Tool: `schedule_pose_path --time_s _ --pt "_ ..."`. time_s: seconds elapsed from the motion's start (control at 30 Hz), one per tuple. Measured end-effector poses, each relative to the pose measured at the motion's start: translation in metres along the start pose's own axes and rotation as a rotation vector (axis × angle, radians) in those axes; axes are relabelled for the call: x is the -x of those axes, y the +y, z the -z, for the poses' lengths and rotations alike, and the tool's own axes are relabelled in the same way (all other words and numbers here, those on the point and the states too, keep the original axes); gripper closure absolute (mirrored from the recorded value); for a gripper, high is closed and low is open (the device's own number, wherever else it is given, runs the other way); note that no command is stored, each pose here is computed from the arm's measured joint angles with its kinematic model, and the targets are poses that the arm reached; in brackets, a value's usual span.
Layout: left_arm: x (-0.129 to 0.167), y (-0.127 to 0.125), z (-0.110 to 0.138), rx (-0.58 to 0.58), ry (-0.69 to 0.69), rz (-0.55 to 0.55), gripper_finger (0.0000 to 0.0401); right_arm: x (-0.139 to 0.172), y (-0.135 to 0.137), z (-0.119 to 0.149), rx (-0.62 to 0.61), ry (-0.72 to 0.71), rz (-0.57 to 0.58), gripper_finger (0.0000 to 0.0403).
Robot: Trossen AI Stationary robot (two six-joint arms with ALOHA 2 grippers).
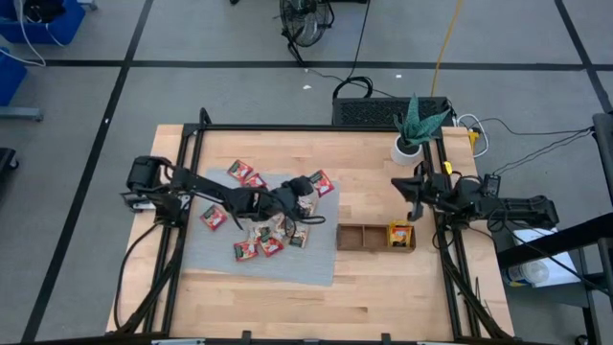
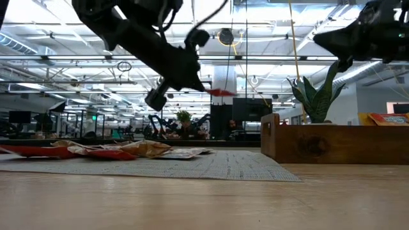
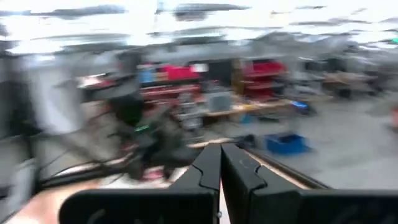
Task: Pick & Place Tea
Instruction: Put the red tea bag into the middle section of the wooden organizer
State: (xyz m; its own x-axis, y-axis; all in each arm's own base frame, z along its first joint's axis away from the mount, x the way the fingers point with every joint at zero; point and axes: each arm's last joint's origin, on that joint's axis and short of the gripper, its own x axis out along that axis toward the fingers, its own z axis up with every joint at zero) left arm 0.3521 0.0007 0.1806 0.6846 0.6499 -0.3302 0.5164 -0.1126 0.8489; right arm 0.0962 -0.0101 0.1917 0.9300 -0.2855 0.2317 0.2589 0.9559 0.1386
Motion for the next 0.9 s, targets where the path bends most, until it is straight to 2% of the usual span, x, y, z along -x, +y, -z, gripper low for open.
schedule_pose_path --time_s 0.1,0.33,0.47,0.57,0.67,0.8,0.9 --pt "-0.007 -0.004 -0.006 -0.079 0.024 0.019 0.0401 -0.004 -0.002 0.007 -0.026 0.058 0.104 0.0403" --pt "-0.019 -0.002 -0.019 -0.230 0.118 -0.073 0.0401 -0.024 0.000 0.028 -0.074 0.218 0.119 0.0403" --pt "-0.016 0.005 -0.023 -0.237 0.111 -0.143 0.0401 -0.037 -0.003 0.041 -0.032 0.370 0.158 0.0403" --pt "-0.011 0.006 -0.027 -0.237 0.103 -0.161 0.0401 -0.060 -0.006 0.031 -0.073 0.358 0.139 0.0403" --pt "-0.004 0.008 -0.035 -0.237 0.082 -0.180 0.0401 -0.078 -0.014 0.033 -0.104 0.391 0.144 0.0399" --pt "0.006 0.010 -0.045 -0.232 0.037 -0.219 0.0401 -0.108 -0.023 0.026 -0.189 0.375 0.016 0.0367" --pt "0.011 0.012 -0.049 -0.232 0.026 -0.233 0.0401 -0.128 -0.028 0.029 -0.278 0.449 -0.092 0.0322"
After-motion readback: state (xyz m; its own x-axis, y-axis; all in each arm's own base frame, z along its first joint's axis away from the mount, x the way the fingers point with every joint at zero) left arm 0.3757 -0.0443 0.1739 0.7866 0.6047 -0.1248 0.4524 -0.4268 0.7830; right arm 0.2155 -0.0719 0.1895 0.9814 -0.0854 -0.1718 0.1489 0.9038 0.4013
